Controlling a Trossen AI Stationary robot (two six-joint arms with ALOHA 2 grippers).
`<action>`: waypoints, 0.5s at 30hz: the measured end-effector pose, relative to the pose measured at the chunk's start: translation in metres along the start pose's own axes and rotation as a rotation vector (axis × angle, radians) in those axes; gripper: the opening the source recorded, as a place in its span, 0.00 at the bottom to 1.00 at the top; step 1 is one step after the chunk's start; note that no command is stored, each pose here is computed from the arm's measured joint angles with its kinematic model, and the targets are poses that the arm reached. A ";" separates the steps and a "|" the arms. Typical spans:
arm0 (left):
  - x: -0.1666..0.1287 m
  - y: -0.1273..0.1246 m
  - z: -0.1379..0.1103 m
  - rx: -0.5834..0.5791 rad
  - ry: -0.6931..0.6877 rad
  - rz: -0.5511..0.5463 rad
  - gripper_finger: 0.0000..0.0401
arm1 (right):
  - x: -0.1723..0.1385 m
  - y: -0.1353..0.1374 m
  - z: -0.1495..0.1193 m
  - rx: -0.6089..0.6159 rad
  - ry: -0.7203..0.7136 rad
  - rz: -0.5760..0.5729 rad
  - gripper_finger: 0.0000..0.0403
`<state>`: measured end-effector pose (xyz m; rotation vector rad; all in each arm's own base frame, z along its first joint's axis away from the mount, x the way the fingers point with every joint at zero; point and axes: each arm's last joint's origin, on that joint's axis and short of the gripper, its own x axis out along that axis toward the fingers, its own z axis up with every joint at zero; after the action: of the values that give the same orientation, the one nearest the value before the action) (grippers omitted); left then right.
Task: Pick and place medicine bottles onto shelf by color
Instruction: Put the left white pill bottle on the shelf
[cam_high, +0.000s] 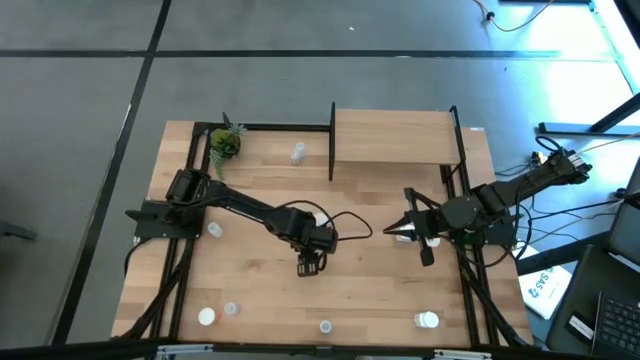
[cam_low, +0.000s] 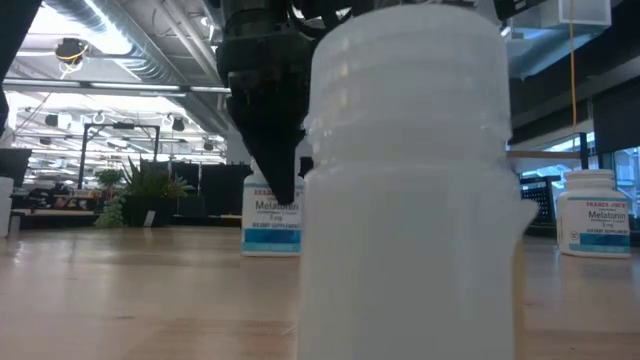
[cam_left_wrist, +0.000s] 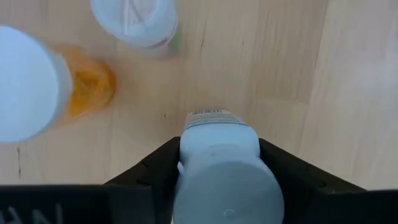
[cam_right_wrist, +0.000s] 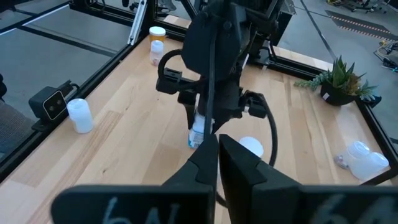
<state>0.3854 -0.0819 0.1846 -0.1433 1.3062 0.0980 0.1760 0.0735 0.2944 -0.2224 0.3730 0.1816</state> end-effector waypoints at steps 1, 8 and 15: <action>0.000 0.000 0.000 0.000 -0.001 0.000 0.48 | 0.000 0.000 0.000 0.000 0.000 0.000 0.05; 0.000 0.000 0.000 -0.017 -0.004 -0.001 0.58 | 0.000 0.000 0.001 0.001 -0.005 -0.001 0.05; 0.000 0.000 0.000 -0.019 -0.003 -0.001 0.74 | 0.000 0.000 0.001 0.001 -0.005 0.000 0.05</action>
<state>0.3857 -0.0819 0.1846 -0.1602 1.3019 0.1098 0.1762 0.0736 0.2949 -0.2205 0.3680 0.1814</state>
